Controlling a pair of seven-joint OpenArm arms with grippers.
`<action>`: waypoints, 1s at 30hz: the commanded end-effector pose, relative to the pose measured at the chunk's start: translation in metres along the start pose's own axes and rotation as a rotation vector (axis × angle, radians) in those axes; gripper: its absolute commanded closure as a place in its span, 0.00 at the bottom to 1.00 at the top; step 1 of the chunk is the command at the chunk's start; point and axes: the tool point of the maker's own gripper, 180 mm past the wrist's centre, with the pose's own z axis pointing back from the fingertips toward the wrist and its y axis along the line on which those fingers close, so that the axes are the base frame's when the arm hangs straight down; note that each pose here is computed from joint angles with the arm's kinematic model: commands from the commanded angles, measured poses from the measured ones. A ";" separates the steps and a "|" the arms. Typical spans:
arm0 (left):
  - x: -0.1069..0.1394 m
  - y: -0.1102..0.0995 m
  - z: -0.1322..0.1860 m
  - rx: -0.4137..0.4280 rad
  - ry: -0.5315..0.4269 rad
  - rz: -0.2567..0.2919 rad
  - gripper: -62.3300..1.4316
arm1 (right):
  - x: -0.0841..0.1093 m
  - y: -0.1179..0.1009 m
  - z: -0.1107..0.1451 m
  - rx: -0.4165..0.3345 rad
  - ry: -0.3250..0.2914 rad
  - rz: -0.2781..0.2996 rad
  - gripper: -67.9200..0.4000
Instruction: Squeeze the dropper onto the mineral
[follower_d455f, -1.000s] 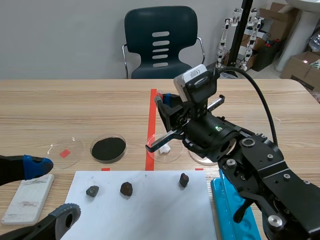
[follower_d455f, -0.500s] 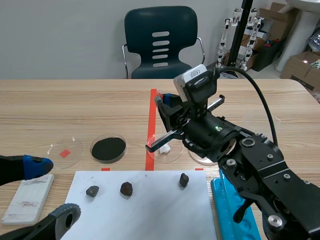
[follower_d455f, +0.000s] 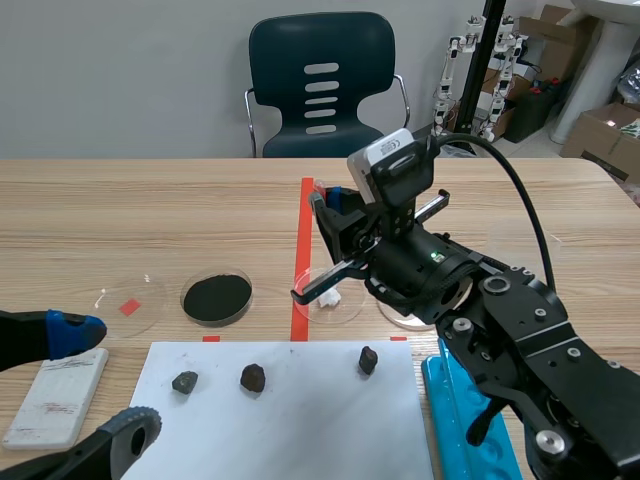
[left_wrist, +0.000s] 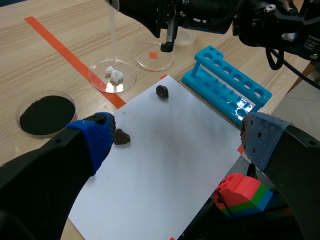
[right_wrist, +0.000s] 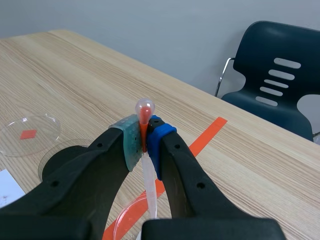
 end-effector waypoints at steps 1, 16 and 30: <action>0.009 -0.001 -0.001 -0.002 -0.035 0.002 0.15 | 0.017 -0.006 -0.005 -0.007 -0.054 0.014 0.98; 0.009 -0.001 -0.001 -0.002 -0.035 0.002 0.15 | 0.072 -0.002 0.040 -0.033 -0.136 0.091 0.98; 0.009 -0.001 -0.001 -0.002 -0.035 0.002 0.15 | 0.115 0.004 0.129 -0.127 -0.079 0.126 0.98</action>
